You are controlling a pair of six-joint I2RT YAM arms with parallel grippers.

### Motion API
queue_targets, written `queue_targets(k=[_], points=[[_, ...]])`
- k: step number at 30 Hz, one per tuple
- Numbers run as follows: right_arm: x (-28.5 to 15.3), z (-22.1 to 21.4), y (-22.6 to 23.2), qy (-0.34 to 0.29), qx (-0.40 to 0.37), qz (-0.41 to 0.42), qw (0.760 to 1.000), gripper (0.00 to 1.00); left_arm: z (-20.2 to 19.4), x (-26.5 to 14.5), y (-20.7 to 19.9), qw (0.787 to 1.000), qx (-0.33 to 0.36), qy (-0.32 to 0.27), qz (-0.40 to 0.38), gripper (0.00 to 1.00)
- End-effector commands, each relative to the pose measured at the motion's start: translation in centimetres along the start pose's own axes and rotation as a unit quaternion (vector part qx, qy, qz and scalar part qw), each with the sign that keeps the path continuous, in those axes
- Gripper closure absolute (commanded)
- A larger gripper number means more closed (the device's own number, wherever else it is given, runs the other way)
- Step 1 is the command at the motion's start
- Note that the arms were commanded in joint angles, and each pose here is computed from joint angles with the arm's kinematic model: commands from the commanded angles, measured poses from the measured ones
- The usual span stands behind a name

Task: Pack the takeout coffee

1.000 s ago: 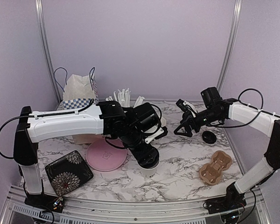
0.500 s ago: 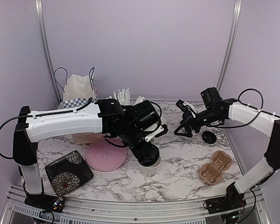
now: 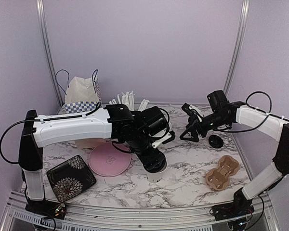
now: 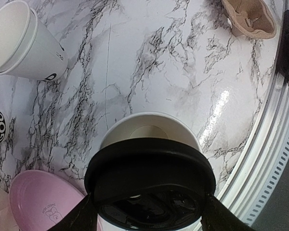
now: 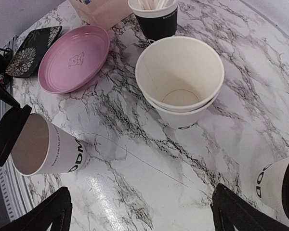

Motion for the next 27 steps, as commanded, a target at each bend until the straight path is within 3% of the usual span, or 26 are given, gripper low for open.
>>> queue_targets(k=[1,20,27], points=[[-0.1,-0.2,0.3,0.001,-0.003,0.006,1.0,0.01,0.4,0.3,-0.3,1.0,0.008,0.006,-0.004,0.29],[0.0,-0.4,0.5,0.001,-0.002,0.012,1.0,0.02,1.2,0.9,-0.6,1.0,0.01,0.005,-0.009,0.28],[-0.1,-0.4,0.6,0.0,-0.003,0.01,1.0,0.01,1.6,1.6,-0.5,1.0,0.01,0.004,0.0,0.21]])
Point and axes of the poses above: each gripper's point midway between its finger pads, its own x axis out along the fingers, its own y axis along the line the jaws close on, z = x × y, the point moved 6 cm from there along -x, back along the fingers, and after that the axes turned 7 degrees about -x, right-handed, at the moved point
